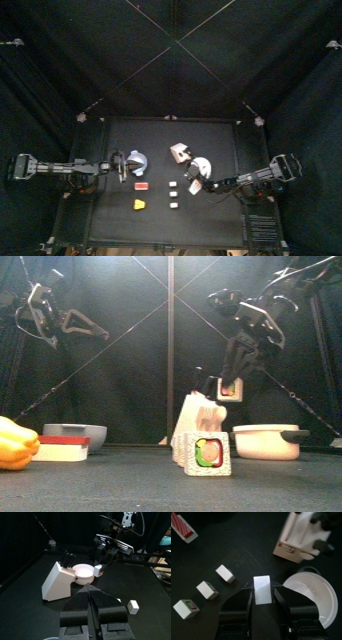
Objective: Put sushi piece in pot
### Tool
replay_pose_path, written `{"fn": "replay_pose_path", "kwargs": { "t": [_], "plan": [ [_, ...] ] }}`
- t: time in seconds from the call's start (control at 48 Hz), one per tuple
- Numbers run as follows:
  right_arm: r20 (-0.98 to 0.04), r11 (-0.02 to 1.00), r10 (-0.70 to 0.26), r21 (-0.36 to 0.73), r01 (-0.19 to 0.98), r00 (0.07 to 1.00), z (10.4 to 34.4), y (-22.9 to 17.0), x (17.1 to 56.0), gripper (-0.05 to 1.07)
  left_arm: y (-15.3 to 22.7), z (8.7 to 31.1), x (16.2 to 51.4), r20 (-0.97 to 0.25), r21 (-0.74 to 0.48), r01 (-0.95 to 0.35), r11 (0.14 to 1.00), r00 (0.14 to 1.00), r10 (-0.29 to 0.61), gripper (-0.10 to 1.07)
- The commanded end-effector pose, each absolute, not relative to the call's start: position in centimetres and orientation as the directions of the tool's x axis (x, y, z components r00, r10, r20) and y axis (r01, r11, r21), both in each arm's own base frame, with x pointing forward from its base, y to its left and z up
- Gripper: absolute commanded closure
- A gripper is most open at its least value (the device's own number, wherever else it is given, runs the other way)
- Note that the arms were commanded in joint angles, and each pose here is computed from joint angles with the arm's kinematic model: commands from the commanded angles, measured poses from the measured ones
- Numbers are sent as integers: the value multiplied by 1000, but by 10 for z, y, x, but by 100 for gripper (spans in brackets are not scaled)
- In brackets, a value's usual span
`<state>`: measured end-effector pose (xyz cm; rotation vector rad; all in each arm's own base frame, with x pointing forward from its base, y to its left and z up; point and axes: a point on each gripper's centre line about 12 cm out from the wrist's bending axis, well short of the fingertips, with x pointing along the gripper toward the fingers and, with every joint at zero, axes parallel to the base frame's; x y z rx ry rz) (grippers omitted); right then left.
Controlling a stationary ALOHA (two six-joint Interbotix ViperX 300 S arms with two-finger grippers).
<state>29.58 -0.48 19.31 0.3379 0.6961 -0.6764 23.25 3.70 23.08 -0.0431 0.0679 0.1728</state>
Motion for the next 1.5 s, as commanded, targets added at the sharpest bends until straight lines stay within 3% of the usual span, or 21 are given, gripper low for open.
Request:
{"fn": "replay_pose_path", "kwargs": {
  "t": [0.0, 0.479, 0.708, 1.146, 1.479],
  "plan": [
    [-658, 720, -465, 108, 686, 592, 201, -9, 286, 45, 38, 236, 234, -53, -39, -177, 983, 983, 175, 63],
    [-678, 609, -527, 120, 784, 512, 179, -36, 265, 44, 40, 234, 234, -57, -38, -183, 982, 982, 181, 63],
    [-684, 608, -534, 97, 788, 496, 173, -39, 270, 41, 40, 234, 234, -56, -40, -185, 982, 982, 183, 63],
    [-691, 627, -518, 93, 773, 504, 168, -39, 282, 22, 40, 234, 234, -56, -40, -185, 982, 982, 183, 63],
    [-702, 608, -519, 98, 788, 488, 166, -41, 281, 22, 40, 234, 234, -56, -38, -184, 982, 982, 182, 63]
  ]
}}
